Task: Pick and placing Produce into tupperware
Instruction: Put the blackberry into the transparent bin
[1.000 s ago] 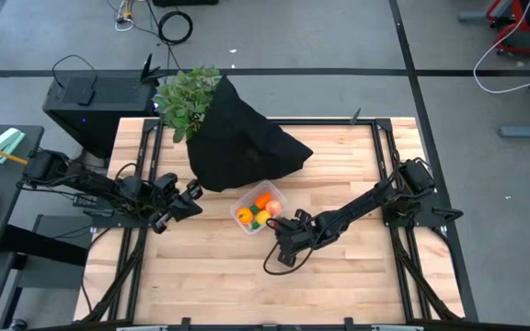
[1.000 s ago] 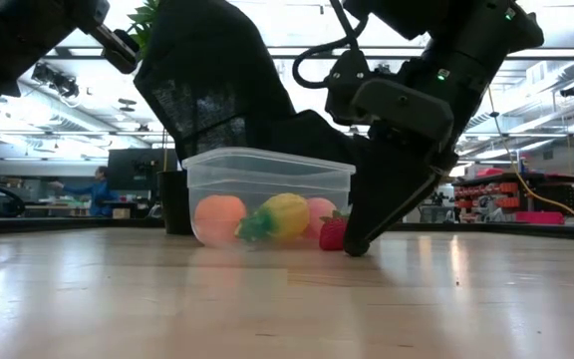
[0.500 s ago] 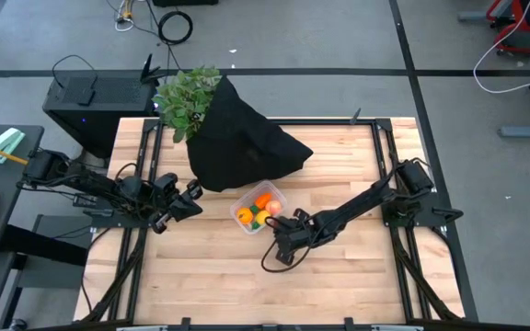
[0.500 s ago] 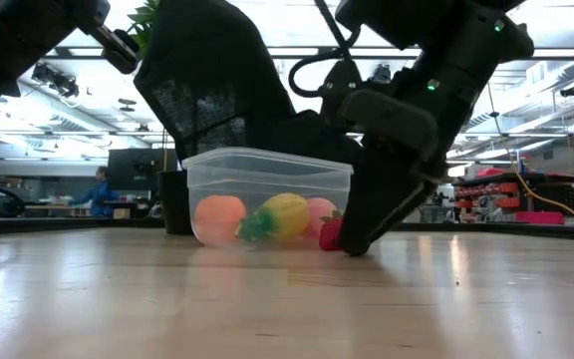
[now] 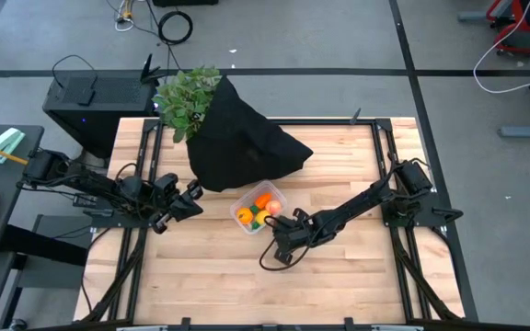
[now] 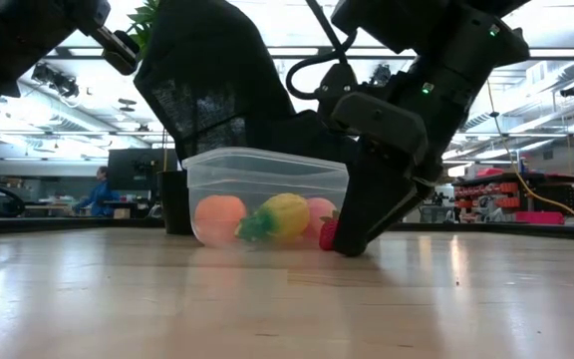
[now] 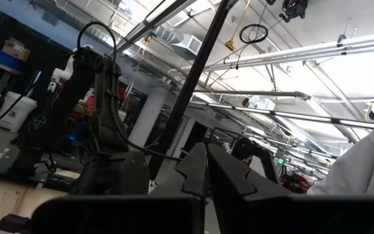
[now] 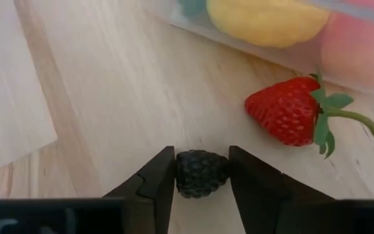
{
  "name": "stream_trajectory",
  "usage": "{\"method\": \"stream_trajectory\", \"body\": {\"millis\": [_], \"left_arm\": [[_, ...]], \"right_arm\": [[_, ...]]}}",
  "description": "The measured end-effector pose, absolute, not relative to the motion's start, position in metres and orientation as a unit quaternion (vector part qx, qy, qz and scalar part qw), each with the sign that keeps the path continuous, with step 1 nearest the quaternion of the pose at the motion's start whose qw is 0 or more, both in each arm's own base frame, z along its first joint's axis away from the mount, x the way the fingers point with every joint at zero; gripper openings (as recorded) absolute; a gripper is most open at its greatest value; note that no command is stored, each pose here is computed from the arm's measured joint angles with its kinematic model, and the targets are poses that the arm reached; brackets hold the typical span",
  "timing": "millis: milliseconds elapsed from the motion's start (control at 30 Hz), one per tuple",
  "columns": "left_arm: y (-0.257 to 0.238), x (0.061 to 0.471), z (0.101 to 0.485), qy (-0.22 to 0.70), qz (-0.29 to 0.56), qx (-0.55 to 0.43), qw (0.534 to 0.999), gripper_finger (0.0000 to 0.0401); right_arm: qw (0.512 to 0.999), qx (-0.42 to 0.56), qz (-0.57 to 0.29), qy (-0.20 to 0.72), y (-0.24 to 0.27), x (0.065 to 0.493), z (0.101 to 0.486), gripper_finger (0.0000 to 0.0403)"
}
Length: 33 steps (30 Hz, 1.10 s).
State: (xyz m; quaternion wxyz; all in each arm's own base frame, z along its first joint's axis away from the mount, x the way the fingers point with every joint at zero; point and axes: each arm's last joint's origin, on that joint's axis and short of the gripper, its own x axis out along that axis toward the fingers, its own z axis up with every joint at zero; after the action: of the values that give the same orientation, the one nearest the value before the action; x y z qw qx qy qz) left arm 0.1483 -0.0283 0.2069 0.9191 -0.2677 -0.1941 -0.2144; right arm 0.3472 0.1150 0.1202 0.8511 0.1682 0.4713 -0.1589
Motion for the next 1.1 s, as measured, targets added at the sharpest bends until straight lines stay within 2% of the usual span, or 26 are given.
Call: {"method": "stream_trajectory", "body": {"millis": [133,333,533,733,933,1100], "left_arm": [[-0.028,0.148,0.207,-0.194,-0.214,-0.268,0.919,0.0021],[-0.028,0.148,0.207,-0.193,-0.214,-0.268,0.919,0.0009],[-0.028,0.149,0.207,-0.192,-0.214,-0.268,0.919,0.0018],[-0.028,0.149,0.207,-0.192,-0.214,-0.268,0.919,0.0025],[-0.028,0.149,0.206,-0.191,-0.214,-0.268,0.920,0.0013],[-0.028,0.149,0.206,-0.191,-0.214,-0.269,0.919,0.0011]], "right_arm": [[0.851,0.169,-0.156,0.473,0.115,0.347,0.120,0.0130],[0.853,0.165,-0.125,0.479,0.119,0.352,0.128,0.0136],[0.859,0.142,-0.062,0.487,0.129,0.365,0.155,0.0131],[0.887,0.088,-0.019,0.453,0.138,0.385,0.197,0.0133],[0.913,0.020,-0.051,0.403,0.125,0.402,0.227,0.0132],[0.908,0.024,-0.115,0.402,0.094,0.409,0.228,0.0132]]}}
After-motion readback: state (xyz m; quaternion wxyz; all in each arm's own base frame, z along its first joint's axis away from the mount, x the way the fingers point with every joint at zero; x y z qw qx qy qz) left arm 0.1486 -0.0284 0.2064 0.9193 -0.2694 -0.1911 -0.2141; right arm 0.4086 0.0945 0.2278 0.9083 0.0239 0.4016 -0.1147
